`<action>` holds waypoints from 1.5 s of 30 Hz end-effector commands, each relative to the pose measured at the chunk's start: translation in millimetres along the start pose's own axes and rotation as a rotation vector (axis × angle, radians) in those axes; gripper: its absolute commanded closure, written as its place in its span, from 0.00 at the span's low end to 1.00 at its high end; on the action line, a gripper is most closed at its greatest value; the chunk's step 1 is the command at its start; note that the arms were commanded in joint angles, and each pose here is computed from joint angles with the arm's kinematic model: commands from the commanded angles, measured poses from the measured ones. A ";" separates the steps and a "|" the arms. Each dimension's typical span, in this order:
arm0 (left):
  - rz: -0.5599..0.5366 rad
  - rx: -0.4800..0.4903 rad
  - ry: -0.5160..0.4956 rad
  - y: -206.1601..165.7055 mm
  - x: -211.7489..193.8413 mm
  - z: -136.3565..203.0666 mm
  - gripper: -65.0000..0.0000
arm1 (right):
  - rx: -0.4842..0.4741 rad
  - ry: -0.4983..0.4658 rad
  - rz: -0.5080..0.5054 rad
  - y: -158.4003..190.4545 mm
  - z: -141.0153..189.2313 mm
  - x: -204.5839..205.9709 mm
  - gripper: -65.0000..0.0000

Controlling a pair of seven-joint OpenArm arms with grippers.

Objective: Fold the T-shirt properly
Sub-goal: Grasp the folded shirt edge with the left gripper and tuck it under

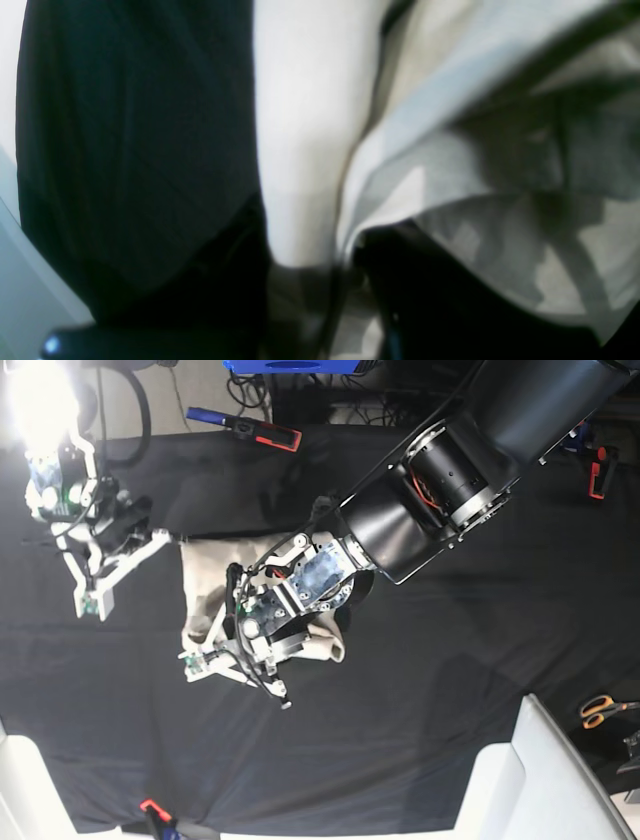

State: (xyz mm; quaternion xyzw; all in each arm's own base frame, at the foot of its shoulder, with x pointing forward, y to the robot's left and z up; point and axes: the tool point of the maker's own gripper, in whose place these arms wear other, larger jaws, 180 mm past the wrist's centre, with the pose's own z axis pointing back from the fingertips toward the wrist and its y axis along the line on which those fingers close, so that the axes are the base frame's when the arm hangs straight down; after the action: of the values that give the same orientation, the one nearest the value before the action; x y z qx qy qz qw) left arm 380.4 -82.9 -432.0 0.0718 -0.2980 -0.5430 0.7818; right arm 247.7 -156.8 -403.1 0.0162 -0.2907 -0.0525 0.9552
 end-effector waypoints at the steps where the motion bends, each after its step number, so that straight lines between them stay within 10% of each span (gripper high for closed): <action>1: -0.007 0.034 -0.053 13.0 20.8 5.5 1.00 | 0.001 -0.029 0.006 -0.5 2.4 8.3 0.98; 35: -0.088 0.047 -0.120 11.6 39.6 7.8 1.00 | 0.002 -0.026 0.005 -0.1 2.4 7.2 0.98; 45: -0.098 0.103 -0.058 49.7 28.5 0.7 0.37 | 0.000 -0.014 0.005 -0.7 2.6 1.4 0.98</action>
State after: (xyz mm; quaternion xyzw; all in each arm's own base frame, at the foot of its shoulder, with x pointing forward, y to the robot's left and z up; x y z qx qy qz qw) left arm 414.1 -76.4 -418.5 0.1102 -0.3172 -0.5694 0.7504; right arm 239.3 -156.0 -408.7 0.0168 -0.2781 -0.0535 0.9589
